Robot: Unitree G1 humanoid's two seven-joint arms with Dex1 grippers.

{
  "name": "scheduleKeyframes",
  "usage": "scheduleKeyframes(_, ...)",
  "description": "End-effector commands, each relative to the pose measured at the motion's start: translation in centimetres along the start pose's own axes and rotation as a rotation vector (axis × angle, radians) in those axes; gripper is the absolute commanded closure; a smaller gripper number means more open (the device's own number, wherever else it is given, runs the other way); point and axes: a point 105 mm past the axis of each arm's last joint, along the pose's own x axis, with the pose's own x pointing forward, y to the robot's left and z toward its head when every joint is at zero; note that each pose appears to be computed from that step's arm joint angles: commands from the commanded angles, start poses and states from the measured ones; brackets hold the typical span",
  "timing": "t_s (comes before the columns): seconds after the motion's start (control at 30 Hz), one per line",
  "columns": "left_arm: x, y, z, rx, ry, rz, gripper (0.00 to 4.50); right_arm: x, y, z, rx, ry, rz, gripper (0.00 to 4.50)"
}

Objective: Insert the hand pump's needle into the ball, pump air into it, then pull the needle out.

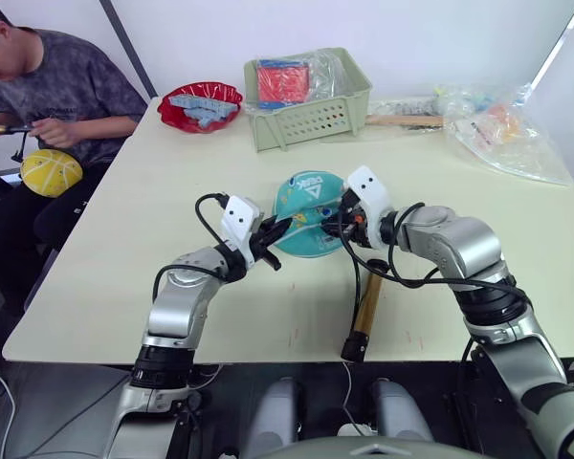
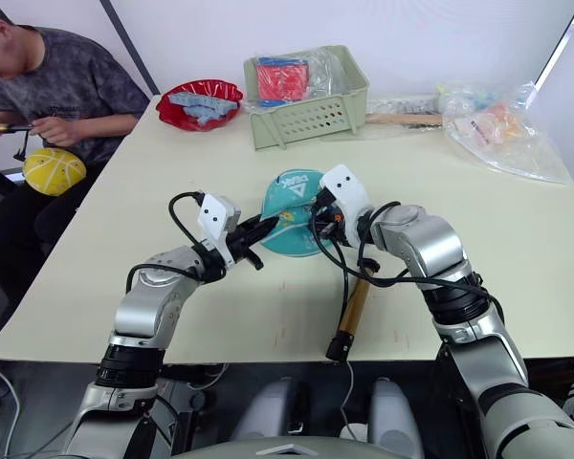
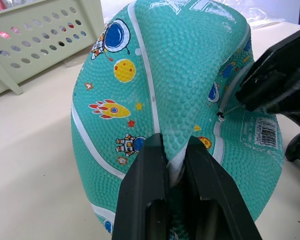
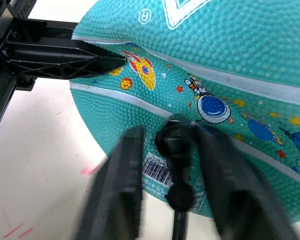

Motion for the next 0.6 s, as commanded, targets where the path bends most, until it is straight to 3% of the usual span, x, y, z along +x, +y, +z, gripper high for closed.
scheduleKeyframes(0.03,0.2,-1.5,-2.8,-0.053,0.101,-0.056,4.5,-0.1,0.3,1.6,-0.04,-0.049,0.007,4.17)
scheduleKeyframes(0.37,0.2,-1.4,-2.6,-0.054,0.093,-0.05,4.5,-0.2,0.2,1.2,-0.173,0.005,-0.013,4.17)
scheduleKeyframes(0.6,0.3,-1.3,-2.3,-0.069,0.08,-0.047,4.5,0.7,0.4,0.4,-0.275,0.128,-0.001,4.17)
